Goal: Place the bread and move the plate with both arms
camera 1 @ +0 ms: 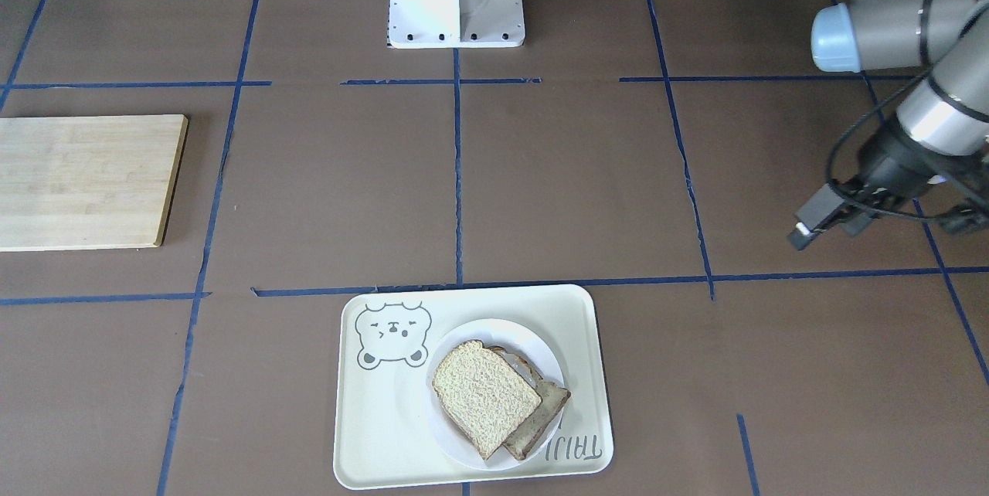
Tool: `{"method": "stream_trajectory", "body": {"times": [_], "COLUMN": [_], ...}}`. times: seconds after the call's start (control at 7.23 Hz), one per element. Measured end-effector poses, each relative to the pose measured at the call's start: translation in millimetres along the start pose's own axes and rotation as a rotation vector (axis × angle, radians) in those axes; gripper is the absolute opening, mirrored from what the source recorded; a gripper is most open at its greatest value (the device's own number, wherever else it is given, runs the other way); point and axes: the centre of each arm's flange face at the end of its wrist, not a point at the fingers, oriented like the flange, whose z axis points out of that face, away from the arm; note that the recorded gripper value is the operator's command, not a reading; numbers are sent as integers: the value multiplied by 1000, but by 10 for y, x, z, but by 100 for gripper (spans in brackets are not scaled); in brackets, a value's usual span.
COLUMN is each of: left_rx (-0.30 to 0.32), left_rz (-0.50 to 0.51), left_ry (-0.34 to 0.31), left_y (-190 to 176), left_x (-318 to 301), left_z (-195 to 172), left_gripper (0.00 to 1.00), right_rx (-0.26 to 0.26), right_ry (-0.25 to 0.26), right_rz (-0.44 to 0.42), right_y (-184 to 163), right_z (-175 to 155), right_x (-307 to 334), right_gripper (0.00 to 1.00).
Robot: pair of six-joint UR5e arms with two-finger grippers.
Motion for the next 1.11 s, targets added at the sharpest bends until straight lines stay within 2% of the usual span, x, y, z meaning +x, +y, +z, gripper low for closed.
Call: {"method": "stream_trajectory", "body": {"times": [0.28, 0.69, 0.97, 1.11], "left_rx": [-32, -173, -246, -275], "left_rz": [174, 348, 364, 327], "left_ry": [-96, -206, -198, -139], "left_y": [-160, -300, -152, 140], "left_x": [-872, -2129, -3056, -3419], "left_z": [-211, -580, -716, -633], "left_gripper": [100, 100, 100, 100], "right_rx": [-16, -21, -15, -13], "right_ry": [-5, -11, -21, -26], "right_rz": [36, 54, 51, 49], "right_y": [238, 358, 327, 315], "right_z": [66, 87, 63, 55], "right_x": [140, 199, 170, 160], "right_gripper": [100, 100, 100, 100]}}
